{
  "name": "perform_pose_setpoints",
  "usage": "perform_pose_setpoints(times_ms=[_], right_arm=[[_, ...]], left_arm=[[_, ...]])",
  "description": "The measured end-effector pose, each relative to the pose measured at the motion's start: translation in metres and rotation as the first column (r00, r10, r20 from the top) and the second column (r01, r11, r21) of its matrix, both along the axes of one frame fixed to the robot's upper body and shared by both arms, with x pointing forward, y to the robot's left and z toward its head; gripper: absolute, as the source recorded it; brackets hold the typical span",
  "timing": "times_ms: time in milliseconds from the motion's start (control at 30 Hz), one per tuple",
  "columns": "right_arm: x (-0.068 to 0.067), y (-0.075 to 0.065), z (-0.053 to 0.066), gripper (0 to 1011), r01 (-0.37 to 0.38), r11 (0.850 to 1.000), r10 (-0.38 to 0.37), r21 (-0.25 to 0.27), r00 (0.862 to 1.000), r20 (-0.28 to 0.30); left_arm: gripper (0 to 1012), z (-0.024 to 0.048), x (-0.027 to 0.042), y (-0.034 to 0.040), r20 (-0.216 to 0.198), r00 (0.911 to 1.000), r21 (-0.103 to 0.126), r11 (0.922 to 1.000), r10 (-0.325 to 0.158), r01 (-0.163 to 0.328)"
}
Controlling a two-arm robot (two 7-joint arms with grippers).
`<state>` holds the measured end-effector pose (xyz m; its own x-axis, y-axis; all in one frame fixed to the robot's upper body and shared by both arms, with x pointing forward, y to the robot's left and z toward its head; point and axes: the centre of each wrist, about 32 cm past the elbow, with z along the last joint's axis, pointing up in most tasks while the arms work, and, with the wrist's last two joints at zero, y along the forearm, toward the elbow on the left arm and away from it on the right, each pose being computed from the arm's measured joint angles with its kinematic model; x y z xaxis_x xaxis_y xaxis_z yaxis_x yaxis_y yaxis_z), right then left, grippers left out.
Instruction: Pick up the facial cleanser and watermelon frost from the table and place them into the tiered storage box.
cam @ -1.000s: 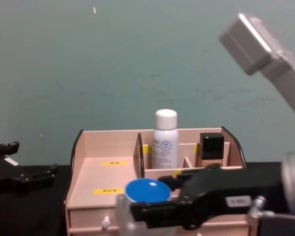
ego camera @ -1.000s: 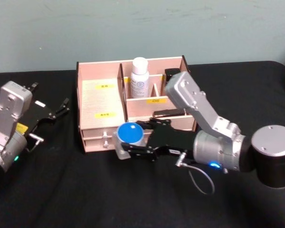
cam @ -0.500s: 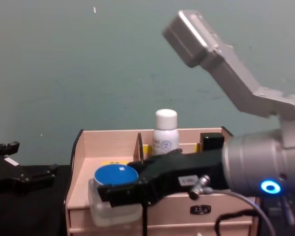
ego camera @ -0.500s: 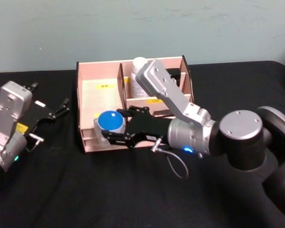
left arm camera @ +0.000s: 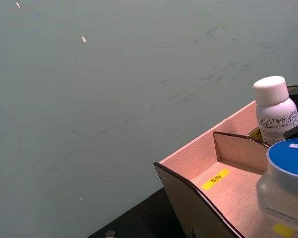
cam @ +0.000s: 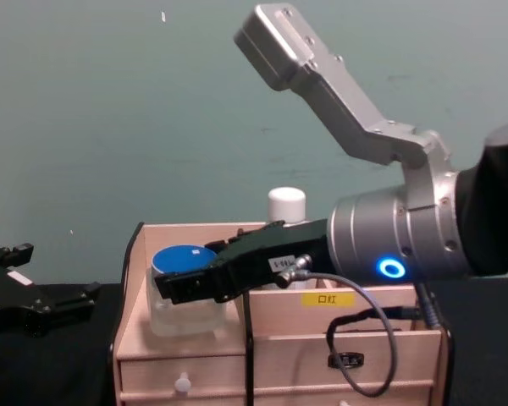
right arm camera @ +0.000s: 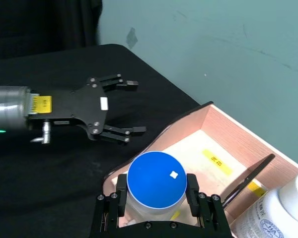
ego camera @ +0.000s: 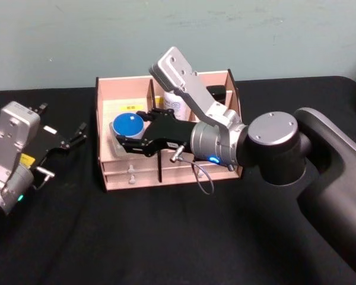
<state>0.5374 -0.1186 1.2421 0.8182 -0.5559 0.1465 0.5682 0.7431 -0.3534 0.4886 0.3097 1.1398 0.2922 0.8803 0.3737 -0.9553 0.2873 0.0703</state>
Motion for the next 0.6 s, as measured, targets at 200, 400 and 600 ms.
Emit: perform_pose_setpoints(times_ms=[200, 400, 600], right_arm=[[0.008, 0.005, -0.001, 719, 0.019, 1.0, -0.019, -0.003, 1.0, -0.003], [0.013, 0.007, -0.002, 719, 0.036, 0.999, -0.036, -0.006, 0.999, -0.002], [0.015, 0.007, -0.003, 719, 0.05, 0.999, -0.05, -0.008, 0.999, 0.002]], left_arm=[[1010, 0.0, 0.0, 0.0, 0.0, 1.0, 0.0, 1.0, 0.0, 0.0], [1010, 0.0, 0.0, 0.0, 0.0, 1.0, 0.0, 1.0, 0.0, 0.0], [1010, 0.0, 0.0, 0.0, 0.0, 1.0, 0.0, 1.0, 0.0, 0.0]])
